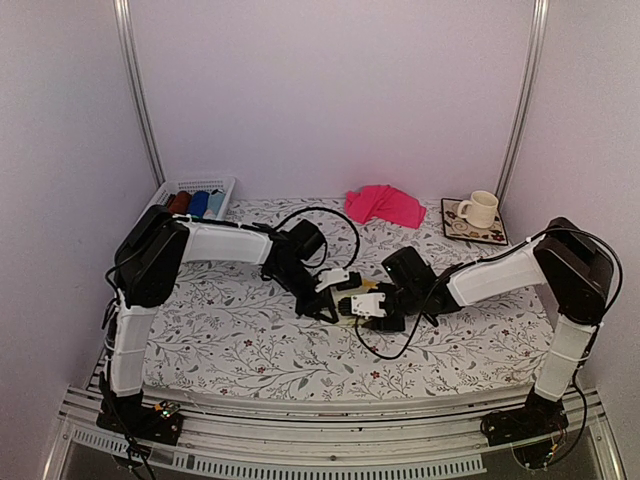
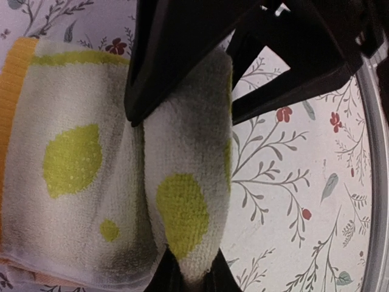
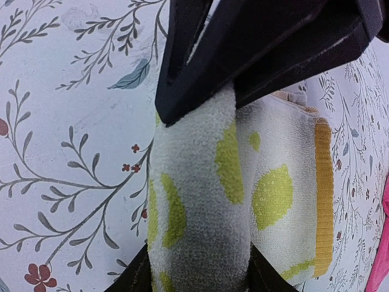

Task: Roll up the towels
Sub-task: Roll the towel at the center of the board.

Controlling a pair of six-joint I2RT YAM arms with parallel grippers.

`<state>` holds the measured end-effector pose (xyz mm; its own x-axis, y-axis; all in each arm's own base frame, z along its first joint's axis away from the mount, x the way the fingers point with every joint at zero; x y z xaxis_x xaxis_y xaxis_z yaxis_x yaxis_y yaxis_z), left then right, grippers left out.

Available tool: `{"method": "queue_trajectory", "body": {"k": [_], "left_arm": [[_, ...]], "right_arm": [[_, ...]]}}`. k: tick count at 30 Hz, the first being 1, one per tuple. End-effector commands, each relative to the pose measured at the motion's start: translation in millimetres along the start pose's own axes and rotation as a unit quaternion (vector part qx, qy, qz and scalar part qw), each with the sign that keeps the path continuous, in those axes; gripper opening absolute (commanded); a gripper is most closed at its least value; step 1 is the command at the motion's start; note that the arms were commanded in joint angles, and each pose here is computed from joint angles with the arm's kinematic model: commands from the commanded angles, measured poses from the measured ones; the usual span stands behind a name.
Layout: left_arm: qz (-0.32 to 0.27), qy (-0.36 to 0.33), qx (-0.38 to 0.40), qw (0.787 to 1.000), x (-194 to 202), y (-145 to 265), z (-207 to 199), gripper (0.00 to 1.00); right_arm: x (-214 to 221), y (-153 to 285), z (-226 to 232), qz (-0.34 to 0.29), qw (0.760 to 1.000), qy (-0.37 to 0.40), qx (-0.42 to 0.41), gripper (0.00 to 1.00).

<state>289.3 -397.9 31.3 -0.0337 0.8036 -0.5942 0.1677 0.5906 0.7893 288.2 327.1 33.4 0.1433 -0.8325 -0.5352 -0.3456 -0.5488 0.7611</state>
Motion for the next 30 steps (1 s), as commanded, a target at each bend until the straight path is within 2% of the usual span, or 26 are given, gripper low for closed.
{"method": "queue_trajectory", "body": {"k": [1,6,8,11,12,17,19,20,26,30], "left_arm": [[0.019,0.046,0.032,0.998,22.2,-5.5,-3.1,0.1],[0.013,0.054,0.028,0.998,22.4,-1.5,4.1,0.19],[0.013,0.057,0.025,0.998,23.1,-0.2,5.8,0.32],[0.013,0.057,0.009,0.998,22.6,5.0,11.6,0.45],[0.014,0.056,0.0,0.998,22.1,7.7,13.9,0.53],[0.008,0.041,-0.064,0.997,17.6,31.2,27.2,0.79],[0.005,0.033,-0.09,0.995,16.6,39.9,29.4,0.94],[0.002,0.027,-0.102,0.994,15.4,43.9,30.3,0.96],[-0.019,-0.008,-0.168,0.986,8.8,60.1,31.3,0.97],[-0.039,-0.06,-0.212,0.975,-6.6,69.7,26.0,0.97]], "right_arm": [[-1.2,-5.8,-2.1,0.006,1.0,-0.006,0.001,0.42],[-1.2,-8.5,1.9,0.009,1.0,-0.011,-0.015,0.27],[-2.8,-8.3,3.1,0.006,1.0,-0.015,-0.023,0.22],[-5.1,-7.2,6.0,0.003,0.999,-0.019,-0.037,0.2],[-5.4,-6.8,7.4,0.002,0.999,-0.022,-0.042,0.15],[-5.7,-2.4,11.5,-0.005,0.996,-0.057,-0.074,0.14],[-4.9,-0.8,12.4,-0.006,0.993,-0.075,-0.087,0.15],[-4.6,0.4,12.5,-0.008,0.992,-0.089,-0.094,0.14],[-0.8,4.6,18.4,-0.002,0.982,-0.142,-0.128,0.14],[0.7,7.7,21.6,0.004,0.971,-0.18,-0.156,0.15]]}}
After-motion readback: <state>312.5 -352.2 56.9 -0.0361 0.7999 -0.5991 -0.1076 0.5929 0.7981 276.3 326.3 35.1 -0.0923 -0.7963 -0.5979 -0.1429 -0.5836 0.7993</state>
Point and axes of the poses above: each gripper's point midway between its finger pads, its own y axis back along the fingers, its own z axis along the line the jaws close on, x = y × z, the point moved 1 cm from there along y, back along the fingers, and after that the axes turned 7 degrees about -y, right-handed, at the moved point
